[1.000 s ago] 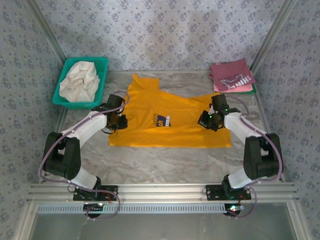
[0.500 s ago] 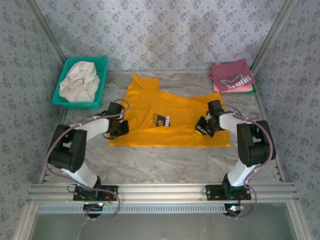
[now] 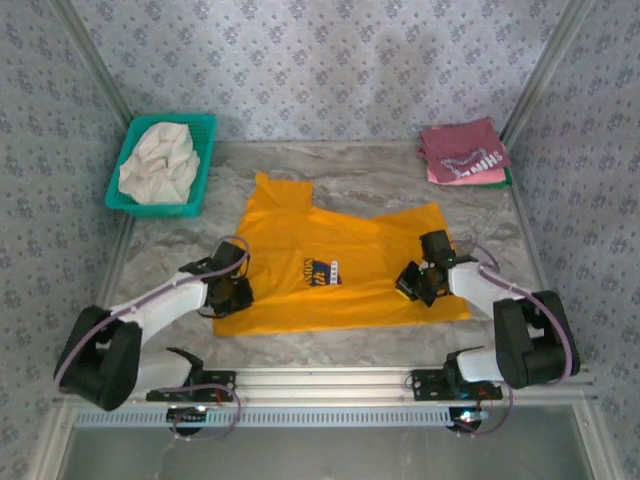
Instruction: Fold and stack the t-shirts
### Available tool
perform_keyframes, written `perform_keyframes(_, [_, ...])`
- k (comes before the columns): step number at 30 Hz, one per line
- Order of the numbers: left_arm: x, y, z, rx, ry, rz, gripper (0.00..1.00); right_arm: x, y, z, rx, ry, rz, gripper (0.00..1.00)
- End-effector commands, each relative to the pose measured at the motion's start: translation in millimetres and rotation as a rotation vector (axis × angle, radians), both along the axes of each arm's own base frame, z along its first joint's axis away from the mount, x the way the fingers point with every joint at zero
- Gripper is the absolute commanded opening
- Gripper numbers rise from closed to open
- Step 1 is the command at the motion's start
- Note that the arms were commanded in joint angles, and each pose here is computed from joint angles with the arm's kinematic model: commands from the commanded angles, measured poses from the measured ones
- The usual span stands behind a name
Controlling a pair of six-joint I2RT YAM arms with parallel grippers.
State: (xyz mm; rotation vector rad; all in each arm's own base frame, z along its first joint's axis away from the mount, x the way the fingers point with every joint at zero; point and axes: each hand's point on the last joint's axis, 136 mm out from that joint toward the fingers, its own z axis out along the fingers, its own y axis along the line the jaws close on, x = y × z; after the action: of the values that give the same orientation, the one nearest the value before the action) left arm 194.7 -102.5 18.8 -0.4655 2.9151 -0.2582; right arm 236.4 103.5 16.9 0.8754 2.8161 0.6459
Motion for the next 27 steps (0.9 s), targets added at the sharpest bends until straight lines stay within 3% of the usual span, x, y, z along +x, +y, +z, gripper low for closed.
perform_keyframes(1, [-13,24,8,0.101,0.023,0.036,0.16,-31,-25,-16,-0.119,0.133,-0.052,0.0])
perform_keyframes(4, [43,5,42,0.048,-0.121,-0.035,0.25,1,-23,7,-0.135,0.034,-0.004,0.01])
perform_keyframes(7, [114,-10,80,0.015,-0.215,-0.122,0.27,38,-16,44,-0.136,-0.073,0.061,0.16])
perform_keyframes(9, [163,-22,108,0.004,-0.268,-0.191,0.47,67,-15,72,-0.142,-0.169,0.097,0.23])
perform_keyframes(11, [217,-32,135,0.042,-0.345,-0.27,0.59,97,-14,98,-0.114,-0.242,0.109,0.29])
perform_keyframes(15, [304,-33,144,0.015,-0.416,-0.288,0.61,154,-20,132,-0.002,-0.399,0.123,0.34])
perform_keyframes(20, [356,-45,136,-0.022,-0.415,-0.334,0.61,191,-17,167,0.04,-0.528,0.16,0.37])
perform_keyframes(27, [384,-48,103,0.019,-0.374,-0.323,0.63,194,-7,163,0.075,-0.557,0.208,0.4])
